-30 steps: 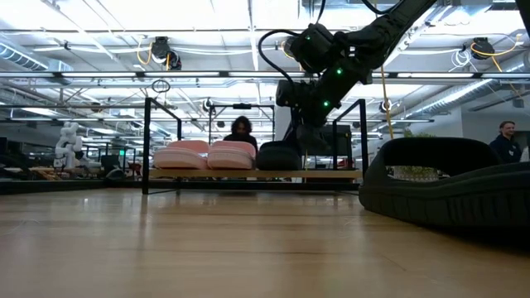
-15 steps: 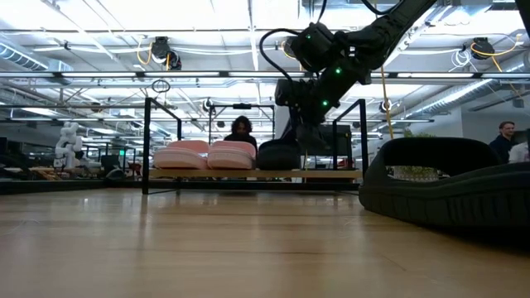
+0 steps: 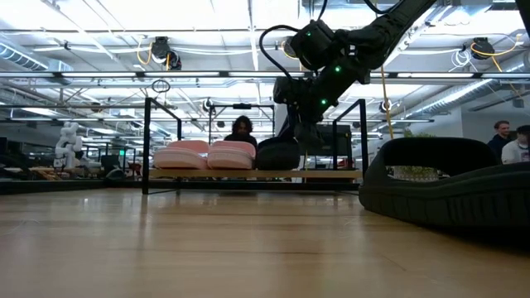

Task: Pick and place slides into the shelf
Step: Put the left black slipper on the shelf

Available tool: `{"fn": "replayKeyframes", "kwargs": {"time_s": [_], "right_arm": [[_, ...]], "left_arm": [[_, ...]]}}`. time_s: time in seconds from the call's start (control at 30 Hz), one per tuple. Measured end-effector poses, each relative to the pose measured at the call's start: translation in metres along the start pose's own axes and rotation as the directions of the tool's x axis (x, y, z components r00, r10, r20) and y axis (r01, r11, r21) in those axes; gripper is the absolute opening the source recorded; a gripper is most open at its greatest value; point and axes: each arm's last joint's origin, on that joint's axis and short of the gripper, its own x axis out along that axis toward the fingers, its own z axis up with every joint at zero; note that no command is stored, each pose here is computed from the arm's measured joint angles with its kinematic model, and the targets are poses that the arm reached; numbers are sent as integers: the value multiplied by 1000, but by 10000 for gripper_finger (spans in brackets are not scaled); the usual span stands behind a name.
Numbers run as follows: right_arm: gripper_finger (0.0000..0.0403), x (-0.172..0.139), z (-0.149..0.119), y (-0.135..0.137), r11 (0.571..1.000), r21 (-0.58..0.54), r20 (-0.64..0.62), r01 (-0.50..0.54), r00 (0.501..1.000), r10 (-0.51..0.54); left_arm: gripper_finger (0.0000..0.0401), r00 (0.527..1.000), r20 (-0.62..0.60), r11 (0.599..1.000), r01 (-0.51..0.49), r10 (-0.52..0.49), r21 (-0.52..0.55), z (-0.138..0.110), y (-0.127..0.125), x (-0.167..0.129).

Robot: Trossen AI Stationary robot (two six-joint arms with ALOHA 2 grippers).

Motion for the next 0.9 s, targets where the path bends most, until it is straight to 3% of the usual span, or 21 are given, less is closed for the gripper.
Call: {"fn": "replayKeyframes", "kwargs": {"time_s": [0.37,0.9], "right_arm": [[12,0,0,0,1000,18,18,-15,1000,15],[105,0,0,1,999,37,16,-18,1000,17]], "left_arm": [[145,1000,1,1000,-1,1,0,0,0,0],[145,1000,1,1000,-1,1,0,0,0,0]]}}
